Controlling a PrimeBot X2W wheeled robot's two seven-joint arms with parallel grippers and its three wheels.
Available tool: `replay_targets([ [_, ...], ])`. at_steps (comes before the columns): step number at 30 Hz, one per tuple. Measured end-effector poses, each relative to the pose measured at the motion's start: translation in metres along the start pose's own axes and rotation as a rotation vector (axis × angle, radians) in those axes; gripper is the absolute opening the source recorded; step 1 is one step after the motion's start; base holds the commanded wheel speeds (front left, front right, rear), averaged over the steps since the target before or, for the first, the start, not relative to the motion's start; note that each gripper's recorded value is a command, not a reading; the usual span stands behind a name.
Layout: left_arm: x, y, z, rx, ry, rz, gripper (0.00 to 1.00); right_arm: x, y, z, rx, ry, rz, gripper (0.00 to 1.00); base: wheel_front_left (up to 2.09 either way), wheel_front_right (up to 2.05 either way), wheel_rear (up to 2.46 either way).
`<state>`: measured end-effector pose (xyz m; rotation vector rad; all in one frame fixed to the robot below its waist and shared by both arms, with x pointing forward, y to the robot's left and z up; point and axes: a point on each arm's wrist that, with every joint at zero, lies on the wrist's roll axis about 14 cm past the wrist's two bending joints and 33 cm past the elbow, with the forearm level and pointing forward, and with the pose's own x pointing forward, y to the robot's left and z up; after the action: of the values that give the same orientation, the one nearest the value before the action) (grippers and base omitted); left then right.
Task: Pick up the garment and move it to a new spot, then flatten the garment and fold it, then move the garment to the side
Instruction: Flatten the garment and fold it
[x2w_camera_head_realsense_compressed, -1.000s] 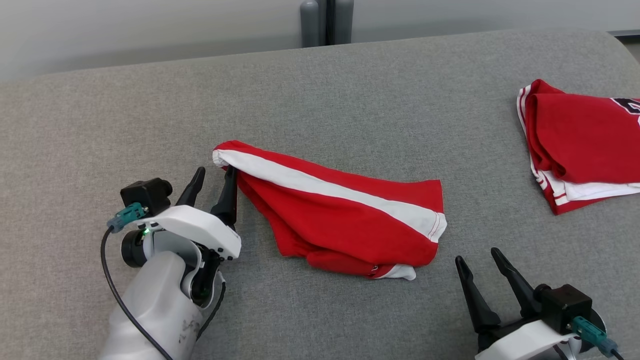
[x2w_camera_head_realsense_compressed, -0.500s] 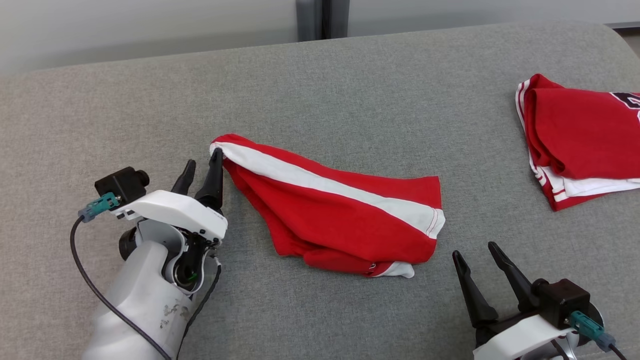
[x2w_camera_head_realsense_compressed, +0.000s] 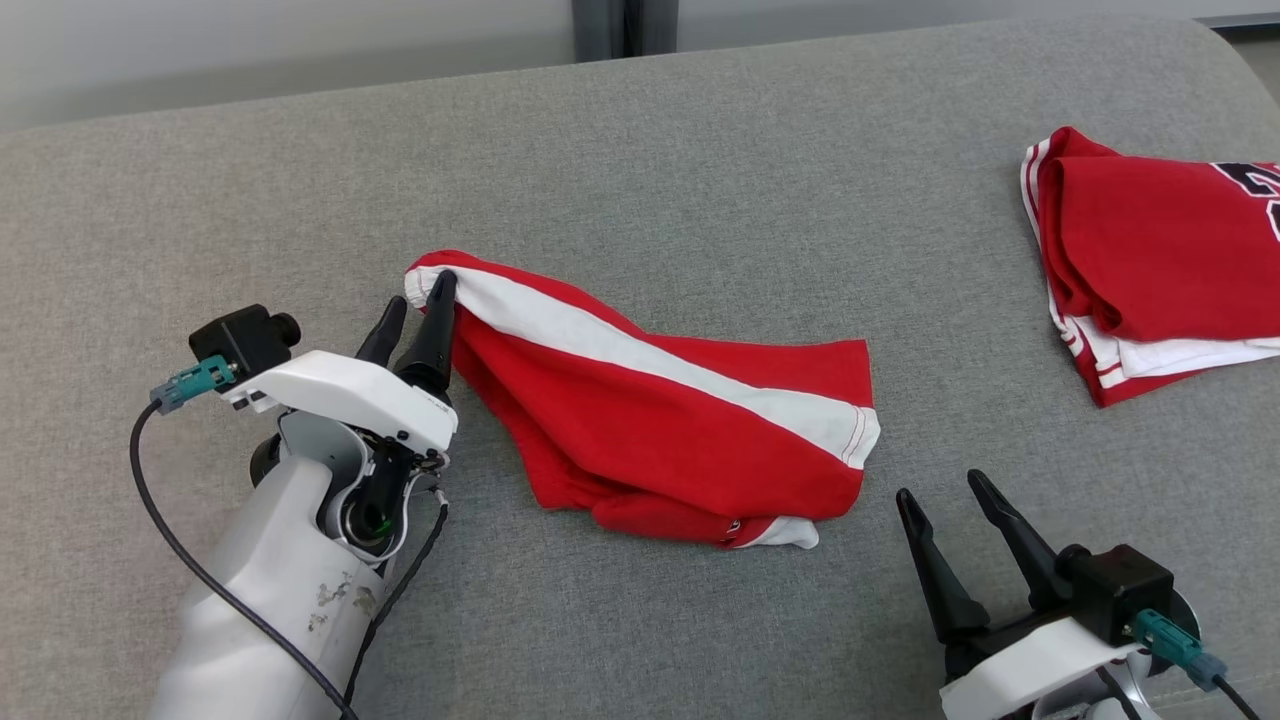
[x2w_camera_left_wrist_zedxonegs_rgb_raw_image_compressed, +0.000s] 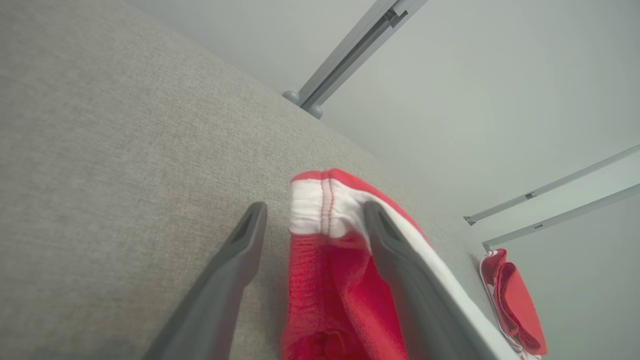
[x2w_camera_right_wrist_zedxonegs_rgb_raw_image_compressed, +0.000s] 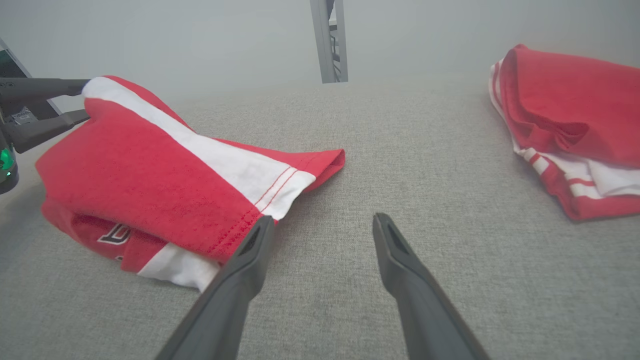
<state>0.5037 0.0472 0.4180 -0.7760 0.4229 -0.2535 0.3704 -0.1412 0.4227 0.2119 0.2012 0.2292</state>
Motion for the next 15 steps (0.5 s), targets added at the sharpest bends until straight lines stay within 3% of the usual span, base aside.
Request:
replay_targets([
  [2,0.003,-0.004,-0.003,0.0,0.018,-0.01,1.0,0.0,-0.002,0.002,-0.002,-0.005,-0.005,1.0,0.0,0.0,0.0],
  [3,0.004,-0.006,-0.003,0.002,0.021,-0.016,0.77,0.001,-0.002,0.003,-0.003,-0.008,-0.006,1.0,0.0,0.0,0.0],
  [5,0.005,-0.01,-0.004,0.004,0.024,-0.03,0.07,0.001,-0.004,0.005,-0.004,-0.013,-0.009,1.0,0.0,0.0,0.0],
  [6,0.005,-0.012,-0.004,0.01,0.021,-0.036,0.0,0.001,-0.004,0.005,-0.004,-0.013,-0.01,1.0,0.0,0.0,0.0],
  [15,0.001,-0.019,0.016,0.048,-0.046,-0.081,0.0,0.004,0.003,0.005,0.002,-0.016,0.01,1.0,0.0,0.0,0.0],
])
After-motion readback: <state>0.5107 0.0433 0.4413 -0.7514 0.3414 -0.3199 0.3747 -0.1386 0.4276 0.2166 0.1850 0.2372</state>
